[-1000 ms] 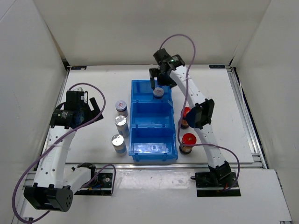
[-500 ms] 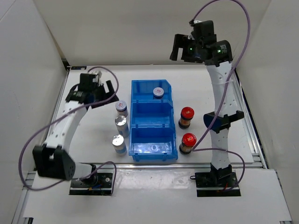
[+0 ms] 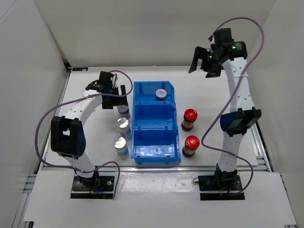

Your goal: Organize the condiment bottles

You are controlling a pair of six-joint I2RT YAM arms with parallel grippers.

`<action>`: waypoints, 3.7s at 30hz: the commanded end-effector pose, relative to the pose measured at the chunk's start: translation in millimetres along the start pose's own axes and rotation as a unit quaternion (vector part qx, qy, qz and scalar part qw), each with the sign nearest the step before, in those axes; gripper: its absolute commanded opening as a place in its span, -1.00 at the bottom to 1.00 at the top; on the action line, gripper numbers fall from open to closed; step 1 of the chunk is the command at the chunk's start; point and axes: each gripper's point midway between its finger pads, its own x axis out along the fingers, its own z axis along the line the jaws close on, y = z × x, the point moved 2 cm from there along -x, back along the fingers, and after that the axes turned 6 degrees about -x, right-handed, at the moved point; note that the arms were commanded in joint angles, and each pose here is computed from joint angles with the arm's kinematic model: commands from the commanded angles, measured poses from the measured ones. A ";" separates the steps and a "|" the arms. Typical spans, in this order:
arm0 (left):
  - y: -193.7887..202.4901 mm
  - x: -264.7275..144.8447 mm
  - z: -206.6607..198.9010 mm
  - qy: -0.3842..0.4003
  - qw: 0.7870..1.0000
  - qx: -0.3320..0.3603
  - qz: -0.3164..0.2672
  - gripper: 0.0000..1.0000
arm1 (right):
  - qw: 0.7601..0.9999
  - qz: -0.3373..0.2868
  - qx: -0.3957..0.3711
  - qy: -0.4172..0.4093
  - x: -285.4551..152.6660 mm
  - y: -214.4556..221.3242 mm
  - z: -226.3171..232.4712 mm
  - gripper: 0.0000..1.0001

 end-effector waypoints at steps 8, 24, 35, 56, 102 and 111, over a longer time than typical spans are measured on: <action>27.3 5.7 -2.4 0.016 0.999 0.039 0.014 0.99 | 0.993 0.098 0.042 0.044 -71.3 67.8 -23.6 1.00; 12.3 10.9 6.2 -0.004 0.998 0.040 -0.052 1.00 | 0.992 0.077 0.034 0.099 -102.5 84.8 -36.8 1.00; -7.5 14.9 -19.7 0.031 0.993 0.089 -0.072 1.00 | 0.996 0.037 0.045 0.064 -136.2 126.1 -26.4 1.00; -10.0 26.4 -11.7 -0.044 0.987 0.125 -0.090 0.97 | 0.996 0.039 0.069 0.031 -127.8 140.7 -27.6 1.00; -134.8 -121.3 -127.6 0.020 0.933 0.149 -0.327 -0.79 | 0.996 0.051 0.067 -0.001 -127.8 162.1 -19.8 1.00; -116.2 -65.0 -204.3 0.071 0.941 0.167 -0.284 -0.79 | 0.997 0.033 0.062 0.011 -140.4 168.4 -21.3 1.00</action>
